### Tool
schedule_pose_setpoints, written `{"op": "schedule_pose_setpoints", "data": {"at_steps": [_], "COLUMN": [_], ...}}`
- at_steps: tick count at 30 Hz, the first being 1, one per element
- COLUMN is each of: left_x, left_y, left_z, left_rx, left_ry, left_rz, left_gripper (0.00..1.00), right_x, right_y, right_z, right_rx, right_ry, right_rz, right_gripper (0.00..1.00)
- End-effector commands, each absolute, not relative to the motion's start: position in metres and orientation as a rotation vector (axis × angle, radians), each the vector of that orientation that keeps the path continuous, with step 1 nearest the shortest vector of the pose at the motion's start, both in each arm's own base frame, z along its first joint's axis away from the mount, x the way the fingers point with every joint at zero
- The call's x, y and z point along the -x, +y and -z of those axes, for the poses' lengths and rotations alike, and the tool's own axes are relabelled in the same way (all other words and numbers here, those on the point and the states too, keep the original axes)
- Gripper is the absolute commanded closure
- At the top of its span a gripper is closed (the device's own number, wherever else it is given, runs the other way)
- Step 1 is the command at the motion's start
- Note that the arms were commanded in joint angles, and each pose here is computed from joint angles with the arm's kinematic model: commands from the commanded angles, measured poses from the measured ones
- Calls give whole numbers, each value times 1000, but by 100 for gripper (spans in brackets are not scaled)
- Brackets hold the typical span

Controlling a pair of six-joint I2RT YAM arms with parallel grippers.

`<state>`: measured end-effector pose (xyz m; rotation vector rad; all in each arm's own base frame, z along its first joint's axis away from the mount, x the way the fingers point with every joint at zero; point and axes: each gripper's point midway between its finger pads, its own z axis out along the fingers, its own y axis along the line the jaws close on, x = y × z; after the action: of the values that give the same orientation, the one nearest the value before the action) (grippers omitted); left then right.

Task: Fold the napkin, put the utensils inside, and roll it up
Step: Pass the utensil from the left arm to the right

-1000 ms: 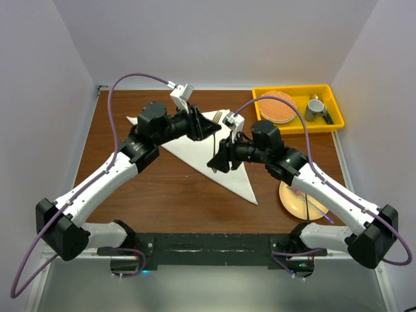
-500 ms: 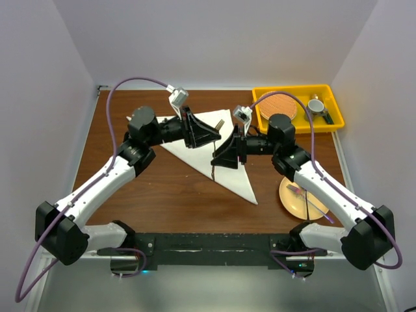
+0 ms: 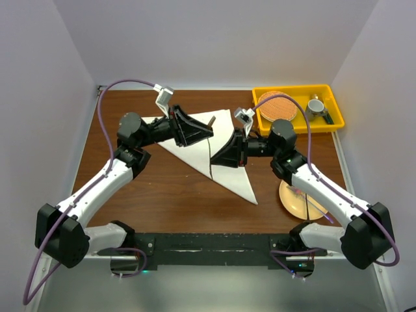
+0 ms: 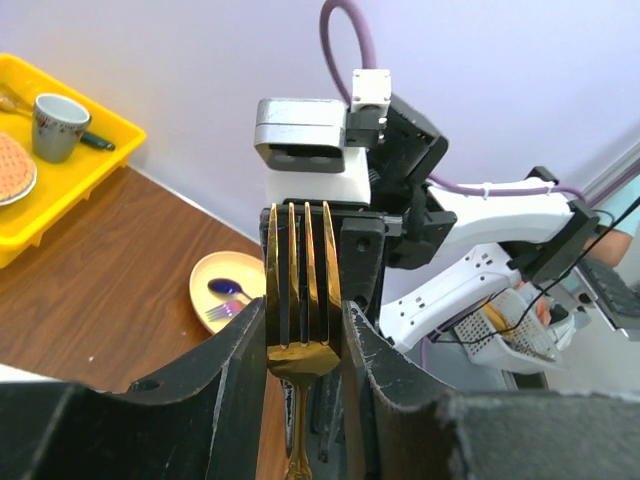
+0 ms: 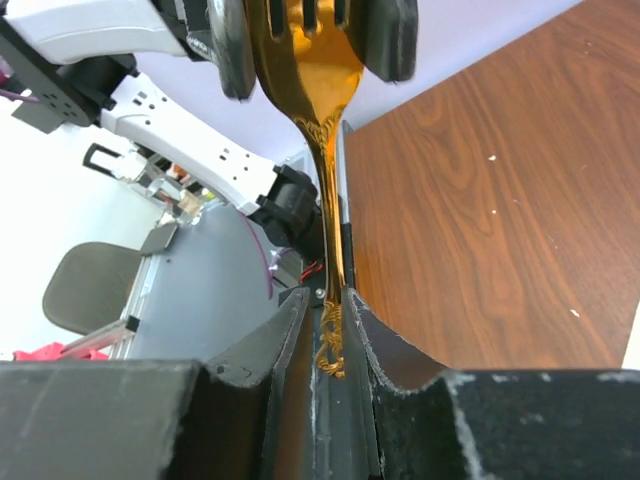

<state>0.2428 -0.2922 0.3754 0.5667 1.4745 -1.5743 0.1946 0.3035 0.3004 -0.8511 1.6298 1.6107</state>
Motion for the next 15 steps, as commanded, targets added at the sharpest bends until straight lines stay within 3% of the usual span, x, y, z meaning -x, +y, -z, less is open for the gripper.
{"op": "schedule_pose_setpoints", "data": {"at_steps": [1,4,9,10,11,12,15], "left_x": [-226,-225,-223,-223,-223,-224,-231], "left_y": [-284,-283,-283,-283,-282,-281,-277], "left_z": [-403,-405,-406,-406,-405,-404,-400], "left_rx": [-609,-614,-620,-621,-620,-616,-582], "left_ry": [1336,1324,1319,1318,1319,1324,1360], "left_rz": [1628,1642,1656,1655,1653,1651,1620], "left_gripper": [93,93,93,93,93,93,92], "right_x": [-188,-191,-191,-190,-191,-191,-191], "right_y": [308,313,321,322,322,323,325], "right_z": [-320,-320,-324,-324,-325,-324,-325], "right_rx": [891,890,906,909,906,904,904], "right_ry": [1525,1528,1508,1505,1504,1508,1513], "right_rz": [-1647,-1660,-1684,-1690,-1688,-1690,-1698], "right_gripper": [75,67,68,71,88,95,100]}}
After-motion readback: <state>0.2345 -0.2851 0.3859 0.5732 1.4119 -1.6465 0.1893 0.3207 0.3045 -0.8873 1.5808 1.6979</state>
